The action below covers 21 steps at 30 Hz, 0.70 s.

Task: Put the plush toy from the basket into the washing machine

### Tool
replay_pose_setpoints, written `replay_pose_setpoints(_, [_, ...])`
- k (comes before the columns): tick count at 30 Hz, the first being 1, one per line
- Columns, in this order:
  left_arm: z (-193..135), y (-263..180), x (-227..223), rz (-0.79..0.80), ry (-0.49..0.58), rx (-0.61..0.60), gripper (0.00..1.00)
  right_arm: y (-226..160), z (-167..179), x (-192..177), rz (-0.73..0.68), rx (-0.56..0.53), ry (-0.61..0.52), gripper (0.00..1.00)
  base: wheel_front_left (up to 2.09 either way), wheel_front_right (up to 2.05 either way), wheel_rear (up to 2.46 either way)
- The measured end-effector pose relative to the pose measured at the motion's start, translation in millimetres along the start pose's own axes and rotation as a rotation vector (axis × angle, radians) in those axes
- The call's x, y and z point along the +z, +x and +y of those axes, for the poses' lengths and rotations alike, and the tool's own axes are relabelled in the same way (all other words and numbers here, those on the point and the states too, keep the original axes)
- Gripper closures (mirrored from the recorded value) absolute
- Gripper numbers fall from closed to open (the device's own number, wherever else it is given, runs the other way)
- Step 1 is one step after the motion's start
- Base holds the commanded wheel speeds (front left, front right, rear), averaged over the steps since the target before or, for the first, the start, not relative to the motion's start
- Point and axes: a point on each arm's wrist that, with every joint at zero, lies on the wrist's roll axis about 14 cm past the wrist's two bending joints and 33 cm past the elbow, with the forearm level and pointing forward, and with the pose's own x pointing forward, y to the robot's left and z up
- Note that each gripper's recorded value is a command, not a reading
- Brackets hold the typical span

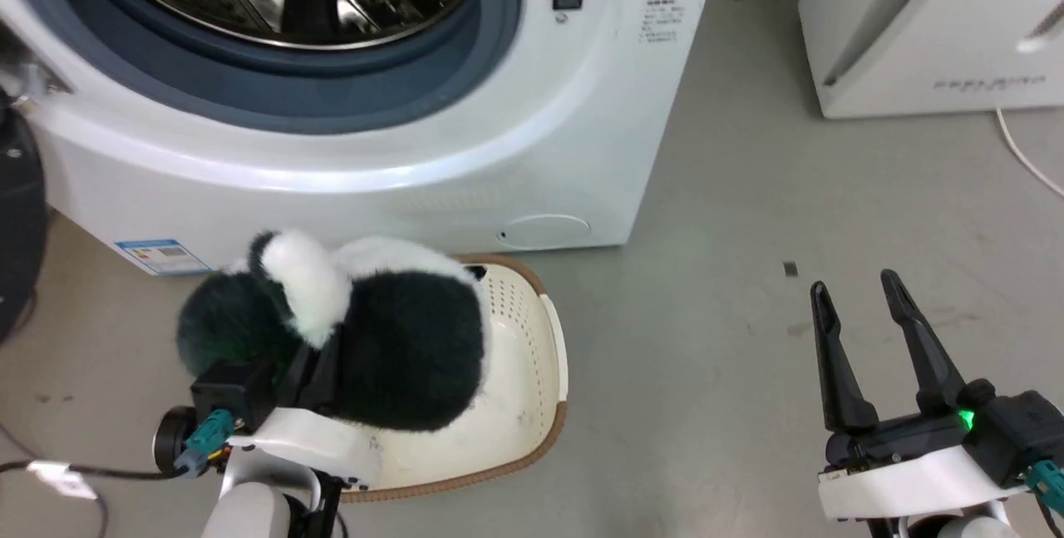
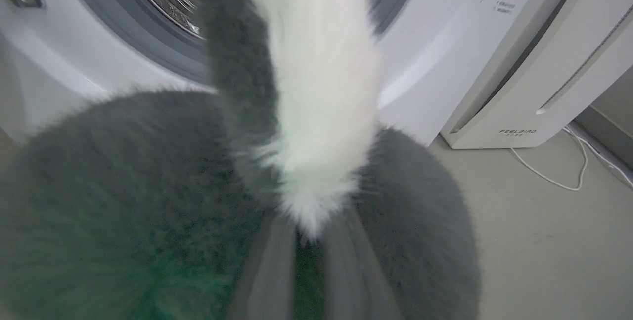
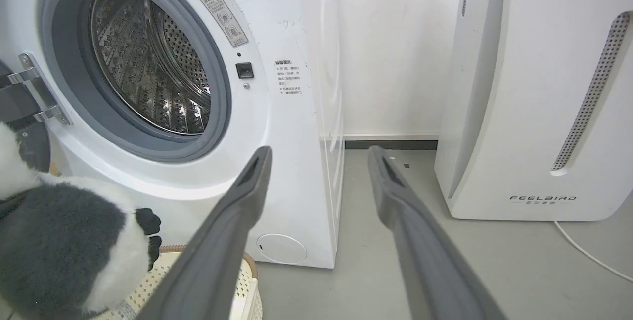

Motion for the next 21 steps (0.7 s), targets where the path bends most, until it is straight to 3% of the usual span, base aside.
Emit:
replay_pose_setpoints(4, [-4,-2,46,-0.148,-0.011,-0.002,1.0,-3,5,4,-0.01,0.012,0.004,0.0,0.0,0.0,0.0])
replay_pose_setpoints(12, [-9,9,98,-0.311,0.009,-0.026,1.0,-5,0,4,-0.009,-0.002,0.005,0.0,0.0,0.0,0.0])
replay_pose_setpoints(21, [-2,68,141,-0.447,0.096,-0.074,1.0,9,-15,-10,0.016,-0.043,0.004,0.0,0.0,0.0,0.0])
